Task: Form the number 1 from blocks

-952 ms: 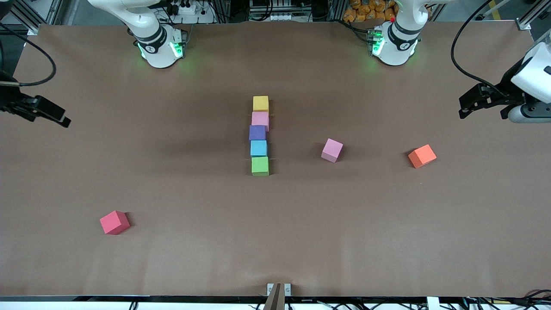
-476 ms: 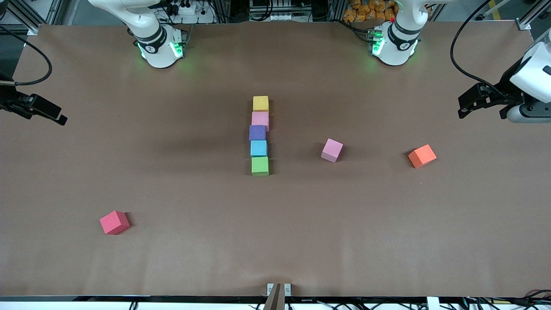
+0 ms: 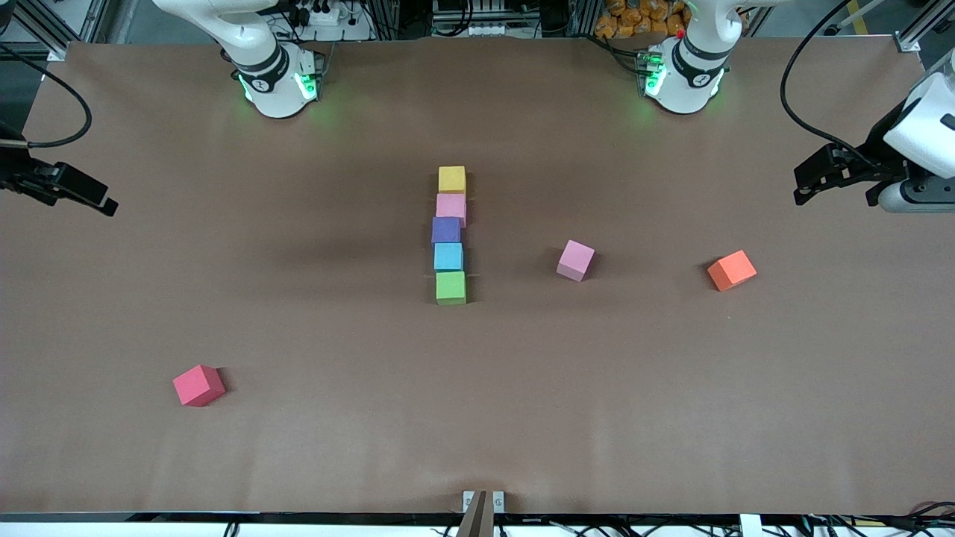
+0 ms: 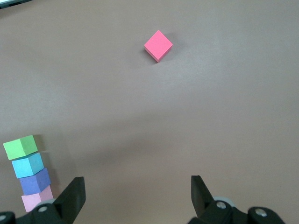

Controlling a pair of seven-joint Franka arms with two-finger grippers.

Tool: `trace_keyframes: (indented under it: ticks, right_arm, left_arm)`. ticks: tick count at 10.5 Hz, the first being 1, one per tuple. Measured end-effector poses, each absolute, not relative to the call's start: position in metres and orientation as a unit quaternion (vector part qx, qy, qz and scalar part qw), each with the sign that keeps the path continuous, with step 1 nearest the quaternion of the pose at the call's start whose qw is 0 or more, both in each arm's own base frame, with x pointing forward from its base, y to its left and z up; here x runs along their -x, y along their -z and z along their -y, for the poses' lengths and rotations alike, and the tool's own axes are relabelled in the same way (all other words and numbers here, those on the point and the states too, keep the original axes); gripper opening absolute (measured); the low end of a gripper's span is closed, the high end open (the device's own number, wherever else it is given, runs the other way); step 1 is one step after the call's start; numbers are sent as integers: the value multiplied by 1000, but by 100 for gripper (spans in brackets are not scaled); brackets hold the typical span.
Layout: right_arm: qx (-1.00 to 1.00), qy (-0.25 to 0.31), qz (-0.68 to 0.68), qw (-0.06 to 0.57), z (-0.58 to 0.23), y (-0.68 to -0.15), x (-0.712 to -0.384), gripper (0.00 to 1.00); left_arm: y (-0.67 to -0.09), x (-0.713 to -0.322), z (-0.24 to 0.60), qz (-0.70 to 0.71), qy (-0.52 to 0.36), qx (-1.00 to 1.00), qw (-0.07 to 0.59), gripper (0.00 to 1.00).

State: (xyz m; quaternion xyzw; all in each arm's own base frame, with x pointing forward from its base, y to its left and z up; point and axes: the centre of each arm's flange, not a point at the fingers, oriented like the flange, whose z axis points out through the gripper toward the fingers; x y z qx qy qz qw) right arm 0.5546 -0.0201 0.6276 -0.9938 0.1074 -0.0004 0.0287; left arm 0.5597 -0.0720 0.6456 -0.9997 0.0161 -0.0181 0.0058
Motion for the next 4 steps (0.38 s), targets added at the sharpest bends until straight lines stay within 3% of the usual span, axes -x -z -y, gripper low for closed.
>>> trace_keyframes:
  ticks: [4]
  right_arm:
    - [994,-2,-105,29,17,-627,-554,100]
  left_arm:
    - [-645,-560,72,-16,17,1000,6,100]
